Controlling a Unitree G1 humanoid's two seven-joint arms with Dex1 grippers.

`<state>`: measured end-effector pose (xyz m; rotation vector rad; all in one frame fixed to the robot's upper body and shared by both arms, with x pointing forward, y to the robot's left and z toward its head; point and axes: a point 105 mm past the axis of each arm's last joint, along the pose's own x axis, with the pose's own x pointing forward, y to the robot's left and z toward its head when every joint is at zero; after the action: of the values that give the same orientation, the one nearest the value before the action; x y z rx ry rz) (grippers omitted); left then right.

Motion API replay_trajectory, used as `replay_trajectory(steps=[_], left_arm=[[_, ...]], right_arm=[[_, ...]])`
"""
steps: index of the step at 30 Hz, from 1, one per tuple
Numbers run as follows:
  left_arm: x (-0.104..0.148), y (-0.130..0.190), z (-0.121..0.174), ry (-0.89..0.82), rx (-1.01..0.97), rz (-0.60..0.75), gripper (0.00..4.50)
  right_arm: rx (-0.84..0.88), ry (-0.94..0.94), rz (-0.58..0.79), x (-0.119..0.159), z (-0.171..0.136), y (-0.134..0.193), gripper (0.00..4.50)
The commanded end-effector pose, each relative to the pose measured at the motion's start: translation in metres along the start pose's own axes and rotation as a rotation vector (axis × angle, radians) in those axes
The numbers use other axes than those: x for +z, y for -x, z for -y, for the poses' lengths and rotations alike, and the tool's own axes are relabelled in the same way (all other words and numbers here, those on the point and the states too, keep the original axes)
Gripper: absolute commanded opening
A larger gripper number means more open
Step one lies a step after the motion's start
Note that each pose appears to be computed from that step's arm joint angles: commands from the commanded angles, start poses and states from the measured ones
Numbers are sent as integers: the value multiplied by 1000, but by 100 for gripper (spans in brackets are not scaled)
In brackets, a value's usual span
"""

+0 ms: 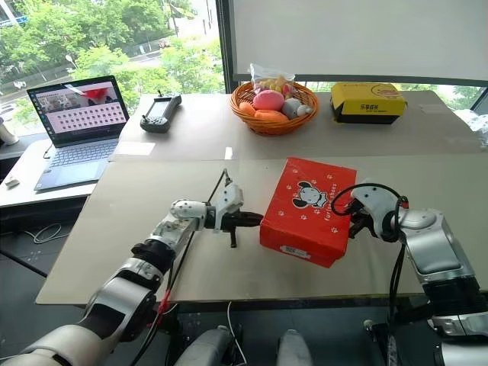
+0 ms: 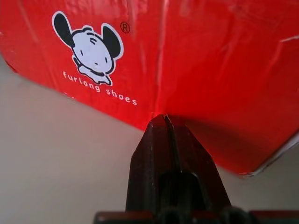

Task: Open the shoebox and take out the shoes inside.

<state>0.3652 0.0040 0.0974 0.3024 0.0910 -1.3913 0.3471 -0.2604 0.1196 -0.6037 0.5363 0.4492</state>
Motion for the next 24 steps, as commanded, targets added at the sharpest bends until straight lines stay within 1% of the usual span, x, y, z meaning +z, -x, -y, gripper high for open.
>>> replay_trajectory(steps=[1, 5, 8, 10, 13, 16, 20, 24], left_arm=[[18, -14, 6, -64, -42, 49, 0], [16, 3, -2, -66, -2, 47, 0], [10, 31, -8, -48, 71, 49, 0], [3, 47, -5, -39, 102, 31, 0], [-6, 64, 2, -15, 141, 5, 0], [-12, 76, 8, 11, 175, -11, 0], [-17, 78, 13, 32, 188, -30, 0], [-27, 90, 6, 38, 244, -71, 0]], right_arm=[[35, 67, 99, 36, -12, -10, 2], [53, 79, 150, 58, -19, -28, 2], [73, 85, 205, 83, -27, -46, 2], [88, 98, 227, 94, -32, -55, 2], [96, 112, 241, 103, -33, -63, 2], [84, 109, 251, 108, -28, -67, 2], [64, 106, 252, 107, -22, -69, 2], [63, 101, 226, 96, -15, -63, 2]])
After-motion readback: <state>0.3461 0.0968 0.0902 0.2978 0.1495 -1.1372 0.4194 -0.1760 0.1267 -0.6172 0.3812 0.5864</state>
